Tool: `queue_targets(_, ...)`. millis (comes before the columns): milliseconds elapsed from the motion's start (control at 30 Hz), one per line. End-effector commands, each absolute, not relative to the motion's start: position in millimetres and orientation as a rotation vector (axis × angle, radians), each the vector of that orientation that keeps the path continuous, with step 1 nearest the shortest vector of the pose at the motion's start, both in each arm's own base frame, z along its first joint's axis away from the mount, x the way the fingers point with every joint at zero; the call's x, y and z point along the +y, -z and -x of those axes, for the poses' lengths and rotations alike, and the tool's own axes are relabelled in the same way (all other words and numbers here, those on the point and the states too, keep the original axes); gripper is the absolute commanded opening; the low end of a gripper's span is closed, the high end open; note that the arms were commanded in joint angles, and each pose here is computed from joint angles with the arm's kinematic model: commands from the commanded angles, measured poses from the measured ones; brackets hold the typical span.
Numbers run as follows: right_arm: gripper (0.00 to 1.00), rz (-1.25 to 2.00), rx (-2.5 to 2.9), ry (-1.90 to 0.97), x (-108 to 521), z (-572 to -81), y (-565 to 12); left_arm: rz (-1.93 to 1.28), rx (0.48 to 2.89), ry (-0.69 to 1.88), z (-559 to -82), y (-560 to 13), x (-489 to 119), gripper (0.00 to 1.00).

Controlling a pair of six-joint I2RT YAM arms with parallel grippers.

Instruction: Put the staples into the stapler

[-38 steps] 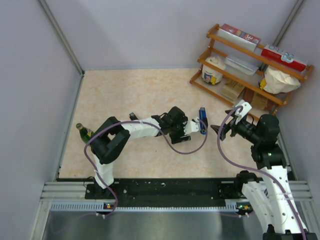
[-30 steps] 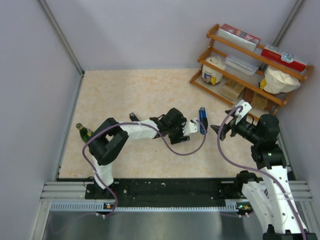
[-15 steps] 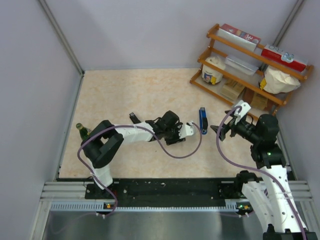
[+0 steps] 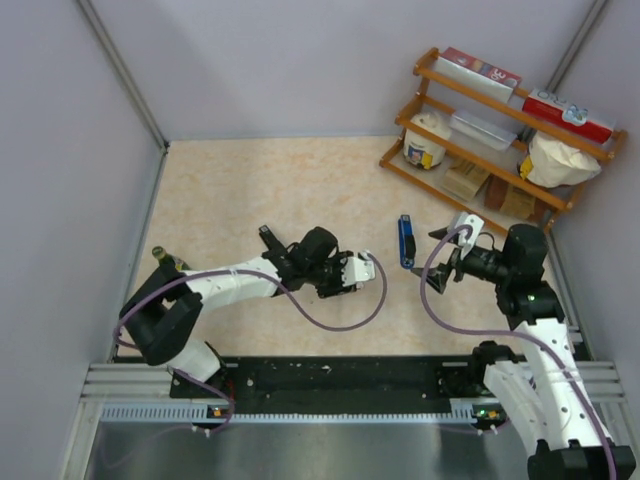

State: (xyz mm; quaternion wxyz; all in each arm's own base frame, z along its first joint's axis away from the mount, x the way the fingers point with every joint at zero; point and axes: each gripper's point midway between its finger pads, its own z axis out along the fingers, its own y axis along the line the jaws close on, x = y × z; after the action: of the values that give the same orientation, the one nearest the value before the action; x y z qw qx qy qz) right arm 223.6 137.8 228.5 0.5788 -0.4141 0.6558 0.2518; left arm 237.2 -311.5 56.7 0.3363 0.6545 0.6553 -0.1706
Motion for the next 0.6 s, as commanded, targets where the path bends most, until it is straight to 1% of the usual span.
queue_targets(0,0.93,1.083,1.444,-0.665,149.7,-217.3,-225.8,-1.691,1.564,0.554,-218.1,-99.2,-317.4,0.51)
queue_targets(67,0.93,1.101,1.454,-0.666,150.7,-222.7,-220.3,-1.669,1.533,0.577,-212.4,-109.4,-317.2,0.52)
queue_targets(100,0.93,1.113,1.453,-0.665,151.9,-224.2,-218.1,-1.655,1.529,0.567,-214.3,-110.4,-318.4,0.54)
queue_targets(167,0.93,1.125,1.464,-0.668,156.3,-229.2,-213.7,-1.64,1.568,0.528,-220.9,-103.3,-317.9,0.62)
queue_targets(233,0.93,1.16,1.486,-0.666,164.5,-234.3,-205.3,-1.651,1.607,0.498,-225.9,-93.7,-316.6,0.67)
queue_targets(333,0.92,1.193,1.524,-0.686,171.7,-244.2,-193.5,-1.664,1.617,0.482,-231.9,-78.7,-320.4,0.8)
queue_targets(433,0.9,1.187,1.526,-0.696,173.8,-251.5,-199.8,-1.656,1.695,0.451,-244.0,-63.8,-325.8,0.83)
queue_targets(567,0.91,1.192,1.472,-0.703,175.3,-240.9,-203.8,-1.657,1.763,0.413,-255.9,-49.4,-330.7,0.85)
